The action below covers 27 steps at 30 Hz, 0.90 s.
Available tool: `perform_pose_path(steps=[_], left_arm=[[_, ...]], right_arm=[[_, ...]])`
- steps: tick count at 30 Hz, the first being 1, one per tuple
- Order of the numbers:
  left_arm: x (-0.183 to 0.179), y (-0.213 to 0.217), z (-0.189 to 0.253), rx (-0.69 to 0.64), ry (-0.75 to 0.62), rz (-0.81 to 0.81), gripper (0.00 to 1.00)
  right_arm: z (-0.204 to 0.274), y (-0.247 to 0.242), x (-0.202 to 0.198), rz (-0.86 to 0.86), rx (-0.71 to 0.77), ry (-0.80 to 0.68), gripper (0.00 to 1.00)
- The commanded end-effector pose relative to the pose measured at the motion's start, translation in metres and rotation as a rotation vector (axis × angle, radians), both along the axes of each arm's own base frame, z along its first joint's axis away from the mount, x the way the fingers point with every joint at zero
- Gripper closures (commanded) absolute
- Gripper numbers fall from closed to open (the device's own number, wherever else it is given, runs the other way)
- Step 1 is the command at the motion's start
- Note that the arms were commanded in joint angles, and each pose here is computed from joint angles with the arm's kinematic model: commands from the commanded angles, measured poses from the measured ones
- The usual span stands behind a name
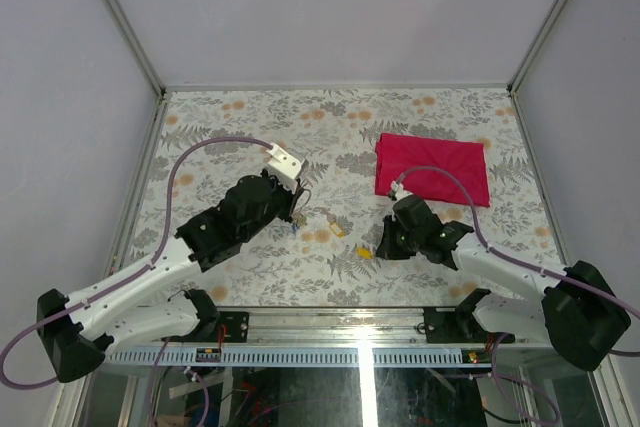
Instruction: Put the keys on the keyring
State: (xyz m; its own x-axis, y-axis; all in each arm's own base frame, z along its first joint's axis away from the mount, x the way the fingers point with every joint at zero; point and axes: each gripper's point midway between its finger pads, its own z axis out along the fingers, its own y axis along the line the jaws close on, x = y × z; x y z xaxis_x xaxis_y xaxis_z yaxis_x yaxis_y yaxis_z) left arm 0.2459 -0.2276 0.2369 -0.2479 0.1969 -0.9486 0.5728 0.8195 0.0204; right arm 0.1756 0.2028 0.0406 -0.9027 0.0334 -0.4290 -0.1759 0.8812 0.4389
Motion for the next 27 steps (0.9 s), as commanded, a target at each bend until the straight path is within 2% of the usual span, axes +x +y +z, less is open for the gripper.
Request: perform_pose_path(steps=[1, 6, 9, 13, 16, 20, 22, 27], left_arm=[[0.006, -0.003, 0.0, 0.0, 0.007, 0.006, 1.0], [0.008, -0.001, -0.003, 0.017, 0.015, 0.015, 1.0], [0.009, 0.001, -0.003, 0.017, 0.015, 0.021, 1.0], [0.009, 0.001, -0.005, 0.015, 0.02, 0.028, 1.0], [0.009, -0.001, -0.005, 0.01, 0.027, 0.02, 1.0], [0.007, -0.002, -0.004, 0.007, 0.027, 0.007, 1.0], [0.006, -0.002, -0.006, 0.013, 0.029, 0.004, 1.0], [0.005, -0.002, -0.008, 0.012, 0.039, -0.001, 1.0]], right_arm=[[0.002, 0.005, -0.013, 0.081, -0.063, 0.017, 1.0], [0.0, 0.008, -0.024, 0.151, -0.165, 0.034, 1.0], [0.002, 0.004, -0.018, 0.138, -0.198, 0.008, 1.0], [0.013, 0.007, -0.007, 0.106, -0.18, -0.051, 1.0], [0.016, 0.009, -0.002, 0.078, -0.161, -0.076, 0.95], [0.014, 0.008, 0.002, 0.056, -0.171, -0.081, 0.93], [0.014, 0.006, 0.005, 0.036, -0.186, -0.084, 0.89], [0.028, 0.0, 0.009, -0.063, -0.131, -0.126, 0.69]])
